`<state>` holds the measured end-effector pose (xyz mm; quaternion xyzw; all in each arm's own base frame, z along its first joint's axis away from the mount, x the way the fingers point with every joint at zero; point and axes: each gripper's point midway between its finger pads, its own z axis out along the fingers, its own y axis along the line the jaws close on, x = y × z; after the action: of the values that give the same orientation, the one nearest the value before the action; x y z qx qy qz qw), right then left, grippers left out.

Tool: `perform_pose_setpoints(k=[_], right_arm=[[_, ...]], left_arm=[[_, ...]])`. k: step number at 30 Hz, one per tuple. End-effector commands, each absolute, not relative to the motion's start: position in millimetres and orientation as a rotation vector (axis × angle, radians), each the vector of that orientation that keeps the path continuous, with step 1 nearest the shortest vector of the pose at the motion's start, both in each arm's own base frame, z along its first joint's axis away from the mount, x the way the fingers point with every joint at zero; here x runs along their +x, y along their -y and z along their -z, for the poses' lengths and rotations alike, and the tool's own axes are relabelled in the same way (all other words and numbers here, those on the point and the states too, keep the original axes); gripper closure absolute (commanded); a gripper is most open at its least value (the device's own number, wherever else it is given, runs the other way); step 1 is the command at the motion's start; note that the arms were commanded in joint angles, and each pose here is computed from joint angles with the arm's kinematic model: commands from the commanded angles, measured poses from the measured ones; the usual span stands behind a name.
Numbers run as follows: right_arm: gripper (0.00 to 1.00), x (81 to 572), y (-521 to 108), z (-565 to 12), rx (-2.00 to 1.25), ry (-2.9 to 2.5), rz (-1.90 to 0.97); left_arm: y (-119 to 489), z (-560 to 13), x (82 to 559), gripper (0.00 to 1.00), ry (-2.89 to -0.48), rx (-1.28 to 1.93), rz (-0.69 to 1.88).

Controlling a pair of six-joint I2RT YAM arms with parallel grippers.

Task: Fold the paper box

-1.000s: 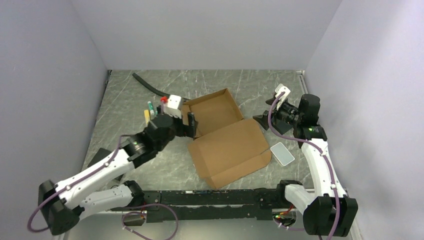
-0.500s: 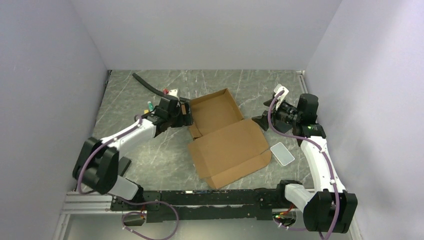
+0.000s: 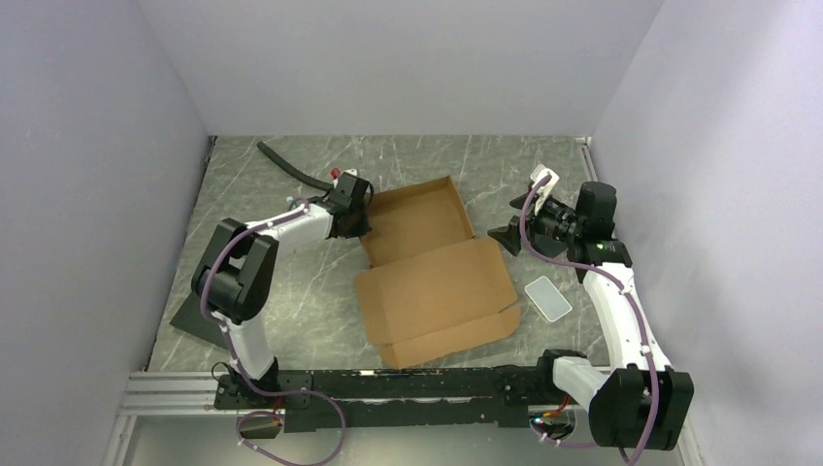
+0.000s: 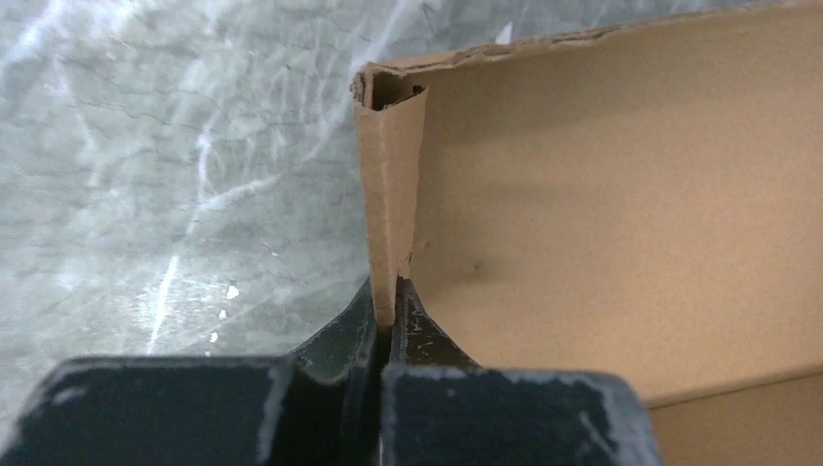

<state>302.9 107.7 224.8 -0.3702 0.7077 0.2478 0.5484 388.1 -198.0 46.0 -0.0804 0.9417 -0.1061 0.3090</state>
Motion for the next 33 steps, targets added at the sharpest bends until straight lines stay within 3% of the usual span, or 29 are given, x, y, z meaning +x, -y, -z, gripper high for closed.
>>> perform_pose_setpoints(k=[1,5,12,17,23,29,33], right_arm=[[0.04,302,-110,-234,-0.914,-1.627,-0.587],[0.04,302,-111,-233,-0.916,-1.629,-0.595],[0.04,301,-112,-232,-0.914,-1.634,-0.602],[0.03,302,-111,-230,-0.916,-1.637,-0.6],[0.04,301,-111,-230,-0.919,-1.637,-0.597],[0.04,301,-111,-231,-0.92,-1.636,-0.598],[0.04,301,-111,-230,-0.92,-1.638,-0.602]], left_arm=[[164,-56,394,1.0,-2.41,-0.141,-0.133],[167,-82,386,1.0,-2.266,-0.03,-0.339],[181,-70,380,1.0,-2.32,0.067,-0.343],[198,-67,379,0.7,-2.379,0.09,-0.208],[205,-88,383,0.6,-2.365,0.089,-0.054],[202,-110,386,0.39,-2.325,0.09,0.047],[197,-112,396,0.35,-2.322,0.078,0.109]])
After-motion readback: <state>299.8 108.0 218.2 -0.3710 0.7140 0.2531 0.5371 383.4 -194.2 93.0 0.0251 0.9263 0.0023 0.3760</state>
